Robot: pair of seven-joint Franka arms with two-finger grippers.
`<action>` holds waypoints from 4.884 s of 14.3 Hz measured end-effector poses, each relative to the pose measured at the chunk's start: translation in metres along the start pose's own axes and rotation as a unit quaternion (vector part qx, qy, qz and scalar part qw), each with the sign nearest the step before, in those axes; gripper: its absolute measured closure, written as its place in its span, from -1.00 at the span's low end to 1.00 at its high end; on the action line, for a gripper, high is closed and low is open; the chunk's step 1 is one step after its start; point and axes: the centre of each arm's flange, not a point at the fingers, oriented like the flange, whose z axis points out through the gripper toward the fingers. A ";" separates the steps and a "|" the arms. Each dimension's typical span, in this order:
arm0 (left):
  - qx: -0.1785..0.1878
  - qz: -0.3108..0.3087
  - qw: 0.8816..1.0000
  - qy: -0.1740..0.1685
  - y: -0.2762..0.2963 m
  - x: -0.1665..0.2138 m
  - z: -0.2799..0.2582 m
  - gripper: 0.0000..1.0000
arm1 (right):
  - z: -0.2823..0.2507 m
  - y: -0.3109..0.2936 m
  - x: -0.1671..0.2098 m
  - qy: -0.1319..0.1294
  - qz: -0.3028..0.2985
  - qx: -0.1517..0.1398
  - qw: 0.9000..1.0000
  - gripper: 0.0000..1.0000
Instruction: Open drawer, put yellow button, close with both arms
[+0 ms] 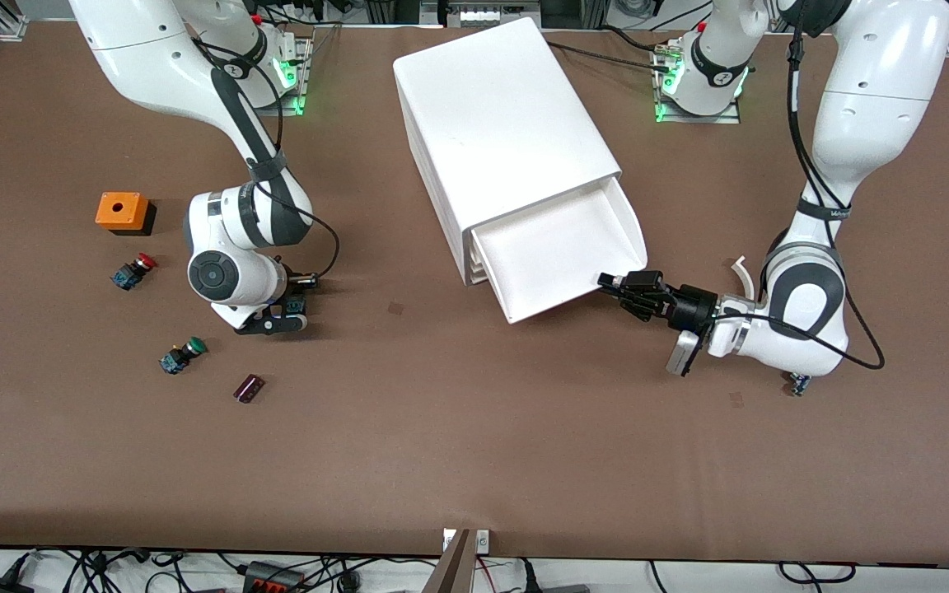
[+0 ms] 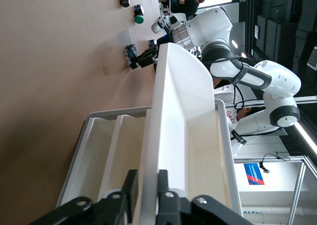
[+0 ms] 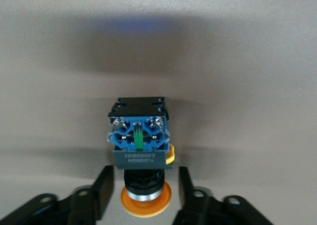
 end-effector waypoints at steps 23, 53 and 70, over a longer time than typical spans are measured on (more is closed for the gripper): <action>0.616 -0.246 0.748 0.003 0.236 0.040 -0.097 -1.00 | -0.336 -0.106 -0.021 0.047 0.262 0.160 0.951 0.16; 0.632 -0.218 0.736 0.103 0.351 -0.071 -0.114 -1.00 | -0.240 -0.429 -0.074 -0.012 0.569 0.314 0.760 0.16; 0.632 -0.219 0.736 0.102 0.351 -0.071 -0.114 -1.00 | -0.242 -0.436 -0.064 -0.024 0.604 0.327 0.727 -1.00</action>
